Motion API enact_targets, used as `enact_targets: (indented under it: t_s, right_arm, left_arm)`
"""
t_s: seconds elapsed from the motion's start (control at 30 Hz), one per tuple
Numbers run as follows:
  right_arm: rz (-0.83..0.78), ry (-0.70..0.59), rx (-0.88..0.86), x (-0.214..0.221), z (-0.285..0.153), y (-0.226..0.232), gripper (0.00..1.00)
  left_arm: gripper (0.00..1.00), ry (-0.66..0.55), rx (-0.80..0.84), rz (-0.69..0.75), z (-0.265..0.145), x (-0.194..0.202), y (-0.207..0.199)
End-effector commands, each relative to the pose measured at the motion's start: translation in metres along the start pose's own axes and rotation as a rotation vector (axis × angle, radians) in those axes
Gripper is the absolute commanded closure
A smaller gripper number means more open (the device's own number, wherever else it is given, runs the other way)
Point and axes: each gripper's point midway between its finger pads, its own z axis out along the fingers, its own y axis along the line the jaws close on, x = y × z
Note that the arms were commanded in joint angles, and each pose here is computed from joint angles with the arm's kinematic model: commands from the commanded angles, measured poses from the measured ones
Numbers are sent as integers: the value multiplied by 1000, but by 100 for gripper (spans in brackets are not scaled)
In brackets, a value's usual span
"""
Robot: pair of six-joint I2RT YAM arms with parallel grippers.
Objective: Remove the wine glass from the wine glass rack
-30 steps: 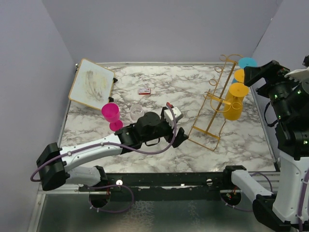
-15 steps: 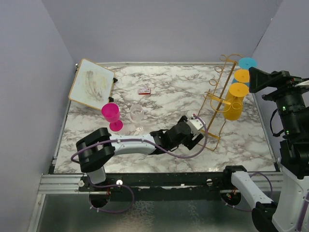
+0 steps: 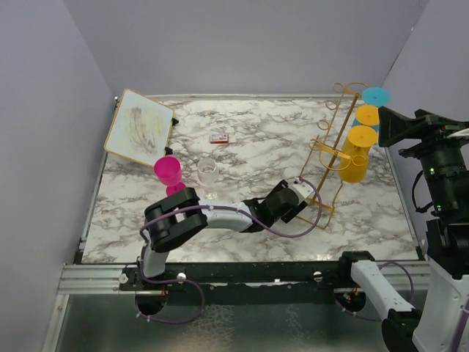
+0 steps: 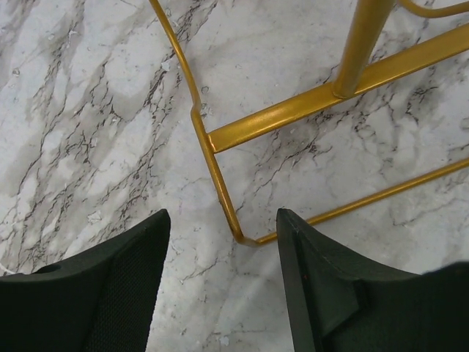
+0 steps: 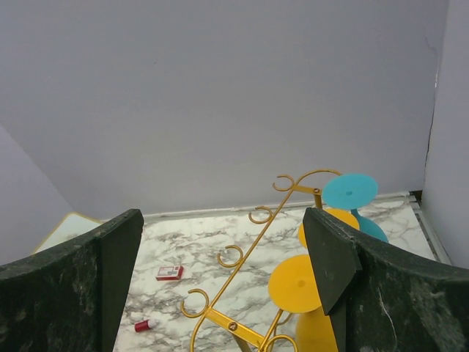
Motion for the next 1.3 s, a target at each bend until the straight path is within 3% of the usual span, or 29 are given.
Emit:
enact_targets:
  t_s: [0.0,0.23,0.4,0.53,0.73,1.0,1.27]
  right_arm:
    - [-36,-3,-10,1,-3,0,9]
    - [-1,39,-45,17,0,5,9]
    - [95,107,-97,43,6,13,9]
    - [202,191,-35,72,15,4,9]
    - [383,334,151,123,24,-21,11]
    - [490,358,350,146,19,-47,17]
    - [586,319,394,162,22,-54,30]
  left_arm:
    - [40,-8,-47,-36,17,-4,15]
    - [42,12,-116,-56,26,-2,58]
    - [43,24,-145,-65,30,-2,82]
    - [44,30,-159,-72,34,-3,96]
    - [44,19,-159,-77,28,-12,99]
    - [36,-8,-104,-130,1,-32,95]
    - [30,-23,23,-220,-26,-43,75]
